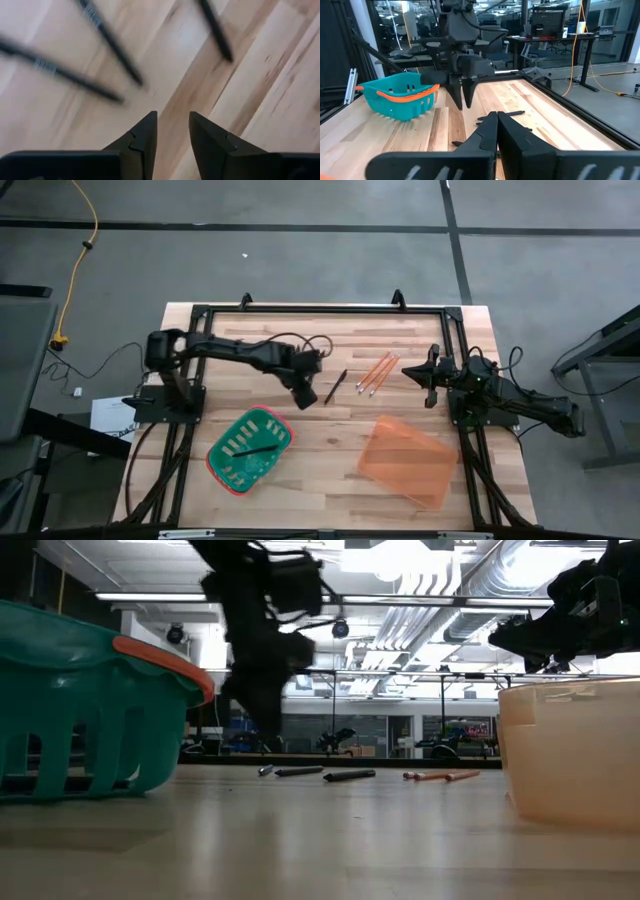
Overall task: Sort pens & pencils
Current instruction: Put the middle black ballpen into the blue bin
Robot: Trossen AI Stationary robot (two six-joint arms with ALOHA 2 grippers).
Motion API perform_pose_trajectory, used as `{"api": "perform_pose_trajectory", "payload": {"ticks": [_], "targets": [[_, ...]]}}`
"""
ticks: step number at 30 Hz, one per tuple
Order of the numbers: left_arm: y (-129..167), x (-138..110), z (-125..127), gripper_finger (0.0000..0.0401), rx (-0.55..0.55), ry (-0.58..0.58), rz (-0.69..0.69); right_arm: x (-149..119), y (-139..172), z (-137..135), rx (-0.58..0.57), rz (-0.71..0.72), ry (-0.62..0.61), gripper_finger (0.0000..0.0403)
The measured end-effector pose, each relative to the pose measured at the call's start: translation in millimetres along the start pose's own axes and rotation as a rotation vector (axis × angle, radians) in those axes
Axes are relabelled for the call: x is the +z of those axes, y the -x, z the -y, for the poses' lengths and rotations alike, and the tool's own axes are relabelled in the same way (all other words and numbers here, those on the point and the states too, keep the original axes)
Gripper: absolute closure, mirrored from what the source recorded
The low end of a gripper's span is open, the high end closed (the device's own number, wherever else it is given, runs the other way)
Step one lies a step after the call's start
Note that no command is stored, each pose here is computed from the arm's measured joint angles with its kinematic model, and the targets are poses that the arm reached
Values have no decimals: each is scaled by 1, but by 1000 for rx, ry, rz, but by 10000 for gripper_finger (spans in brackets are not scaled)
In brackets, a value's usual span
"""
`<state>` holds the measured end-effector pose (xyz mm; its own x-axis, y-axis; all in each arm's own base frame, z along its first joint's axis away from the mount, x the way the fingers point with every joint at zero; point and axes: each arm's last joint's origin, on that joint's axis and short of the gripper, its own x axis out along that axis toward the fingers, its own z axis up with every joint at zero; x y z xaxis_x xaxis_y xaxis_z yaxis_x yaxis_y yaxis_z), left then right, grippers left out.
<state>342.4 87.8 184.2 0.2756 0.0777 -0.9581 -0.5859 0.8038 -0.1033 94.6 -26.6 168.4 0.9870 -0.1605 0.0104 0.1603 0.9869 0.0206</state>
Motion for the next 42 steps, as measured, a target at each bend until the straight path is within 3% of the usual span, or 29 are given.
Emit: {"api": "perform_pose_trajectory", "payload": {"ticks": [7, 12, 18, 42], "targets": [[-15, 37, -13, 302, 45, 7, -22, -1, -1, 0, 0, -12, -2, 402], [-27, 48, -25, 302, 68, 23, -33, -2, -1, 0, -1, -20, -3, 402], [-41, 51, -37, 302, 88, 34, -58, -2, -1, 0, -1, -20, -3, 402], [-64, 45, -33, 303, 128, -40, -117, -2, -1, 0, 0, -20, -3, 402]]}}
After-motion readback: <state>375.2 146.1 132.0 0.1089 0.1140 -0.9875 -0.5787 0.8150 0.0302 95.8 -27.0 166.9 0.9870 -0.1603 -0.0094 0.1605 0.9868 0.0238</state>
